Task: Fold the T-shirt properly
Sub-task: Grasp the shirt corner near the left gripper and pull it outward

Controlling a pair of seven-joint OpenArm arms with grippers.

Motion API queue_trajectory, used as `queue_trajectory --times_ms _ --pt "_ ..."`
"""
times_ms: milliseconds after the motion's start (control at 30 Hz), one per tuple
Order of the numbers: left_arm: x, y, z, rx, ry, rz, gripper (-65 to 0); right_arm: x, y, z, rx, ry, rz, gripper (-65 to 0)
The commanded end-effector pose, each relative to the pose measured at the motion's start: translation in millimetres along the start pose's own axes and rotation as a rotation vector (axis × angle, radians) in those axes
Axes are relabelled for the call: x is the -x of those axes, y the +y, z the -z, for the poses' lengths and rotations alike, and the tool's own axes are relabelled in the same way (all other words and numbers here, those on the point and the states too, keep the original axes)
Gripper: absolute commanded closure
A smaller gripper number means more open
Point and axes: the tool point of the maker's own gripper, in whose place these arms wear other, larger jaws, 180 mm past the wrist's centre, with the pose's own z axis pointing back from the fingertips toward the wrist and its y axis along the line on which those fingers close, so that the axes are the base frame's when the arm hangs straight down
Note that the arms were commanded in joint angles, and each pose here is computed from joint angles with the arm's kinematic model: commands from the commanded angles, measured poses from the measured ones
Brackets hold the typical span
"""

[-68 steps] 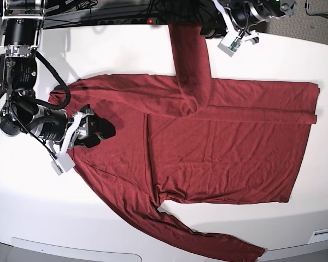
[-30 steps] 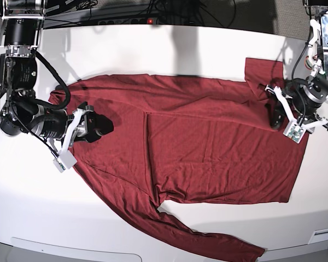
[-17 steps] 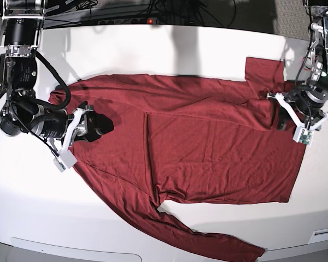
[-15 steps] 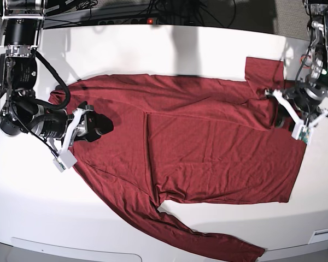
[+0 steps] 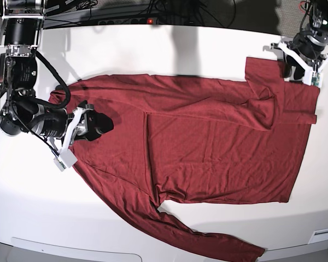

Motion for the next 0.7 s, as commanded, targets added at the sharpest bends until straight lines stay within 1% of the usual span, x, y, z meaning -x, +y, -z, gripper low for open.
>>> queue_trajectory --times_ms 0,233,300,433,533,567,600,633,667 --pt "-7 1 -3 -0.003 -0.030 0.006 -18.9 -17 1 -8 -0.004 -0.048 -0.028 -27.5" --pt "6 -18 1 0.016 -0.022 -0.072 -18.9 -15 1 -7 -0.004 -0.039 -0.028 -27.5" --pt "17 -21 3 0.013 0.000 -0.093 -18.9 -14 1 -7 -0.004 -0.029 -0.028 -27.5" --pt "39 -19 7 0.001 0.055 -0.100 -18.9 -13 1 -7 -0.004 -0.026 -0.028 -27.5" --pt "47 -17 9 -0.004 0.074 -0.110 -18.5 -14 1 -7 -0.007 -0.028 -0.028 -27.5" --pt "48 -17 9 -0.003 0.075 -0.114 -15.7 -14 1 -7 -0.007 -0.028 -0.028 -27.5" --pt "48 -17 9 -0.003 0.076 -0.114 -10.6 -13 1 -7 -0.007 -0.028 -0.028 -27.5" --pt "47 -17 9 -0.004 0.075 -0.113 -3.7 -13 1 -7 -0.007 -0.028 -0.028 -27.5" --pt "46 -16 9 -0.005 0.067 -0.113 0.0 -14 1 -7 -0.007 -0.028 -0.028 -27.5"
